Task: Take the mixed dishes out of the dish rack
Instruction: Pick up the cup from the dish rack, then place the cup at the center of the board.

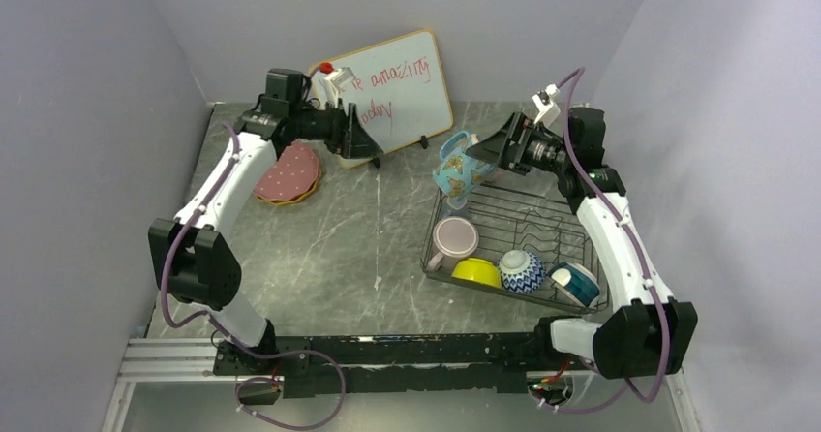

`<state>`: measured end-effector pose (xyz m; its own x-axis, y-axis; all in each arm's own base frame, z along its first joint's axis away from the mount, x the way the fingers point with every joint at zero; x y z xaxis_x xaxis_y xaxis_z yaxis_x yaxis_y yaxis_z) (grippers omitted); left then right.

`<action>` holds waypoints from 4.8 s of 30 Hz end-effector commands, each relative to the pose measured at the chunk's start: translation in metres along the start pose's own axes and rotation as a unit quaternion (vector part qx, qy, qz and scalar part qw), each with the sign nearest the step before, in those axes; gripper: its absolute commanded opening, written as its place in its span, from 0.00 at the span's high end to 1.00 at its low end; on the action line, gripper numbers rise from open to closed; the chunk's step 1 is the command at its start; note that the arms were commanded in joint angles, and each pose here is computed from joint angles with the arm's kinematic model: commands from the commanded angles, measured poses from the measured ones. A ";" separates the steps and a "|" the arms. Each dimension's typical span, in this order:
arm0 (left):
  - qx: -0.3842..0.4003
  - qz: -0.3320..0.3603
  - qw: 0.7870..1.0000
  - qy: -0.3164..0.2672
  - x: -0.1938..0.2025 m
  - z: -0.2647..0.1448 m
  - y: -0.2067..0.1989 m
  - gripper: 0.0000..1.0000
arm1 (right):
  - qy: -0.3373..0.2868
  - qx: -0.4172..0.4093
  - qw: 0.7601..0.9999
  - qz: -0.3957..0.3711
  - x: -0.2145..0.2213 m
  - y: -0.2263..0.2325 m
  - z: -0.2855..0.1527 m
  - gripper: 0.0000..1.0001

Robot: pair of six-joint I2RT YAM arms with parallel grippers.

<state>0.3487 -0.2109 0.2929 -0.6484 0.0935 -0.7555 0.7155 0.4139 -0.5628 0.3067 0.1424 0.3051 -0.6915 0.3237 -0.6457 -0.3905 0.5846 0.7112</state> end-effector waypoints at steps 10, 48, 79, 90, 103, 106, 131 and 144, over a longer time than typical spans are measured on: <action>0.134 0.071 0.987 -0.053 0.000 0.055 -0.047 0.15 | -0.032 -0.182 0.973 0.141 -0.034 0.032 0.014 1.00; 0.226 0.175 0.948 -0.140 0.004 0.101 -0.069 0.35 | 0.013 -0.229 0.946 0.229 -0.004 0.033 0.040 1.00; 0.234 0.131 0.945 -0.185 -0.005 0.075 -0.081 0.97 | -0.010 -0.217 0.951 0.221 0.006 0.022 0.044 0.37; 0.201 0.123 0.951 -0.202 -0.013 0.057 -0.068 0.97 | -0.023 -0.210 0.954 0.215 -0.004 0.019 0.035 0.06; 0.180 0.126 0.952 -0.213 -0.017 0.040 -0.060 0.97 | -0.035 -0.201 0.957 0.206 -0.012 0.014 0.026 0.01; 0.160 0.128 0.958 -0.201 -0.019 0.030 -0.053 0.97 | -0.044 -0.193 0.963 0.180 -0.021 0.012 0.020 0.01; -0.297 0.043 0.940 0.163 0.103 -0.172 0.070 0.97 | 0.061 0.018 0.974 -0.217 0.004 -0.058 -0.018 0.01; -0.385 -0.039 0.879 0.280 0.153 -0.247 0.147 0.97 | 0.049 0.030 0.967 -0.248 0.012 -0.057 -0.027 0.01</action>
<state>0.2774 0.0686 0.1688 -0.8872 0.3399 -0.3119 0.3929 0.9110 -0.1250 0.3043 0.0972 0.2596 -0.5411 -0.0472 -0.8396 -0.6387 0.6726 0.3738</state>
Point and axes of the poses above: each gripper's point midway between its finger pads, its own z axis out along the fingers, its own y axis along the line the jaws close on, x = y × z, the point moved 2 cm from there along -z, back along the fingers, and after that the axes turned 1 degree about z, right-handed, at the moved point
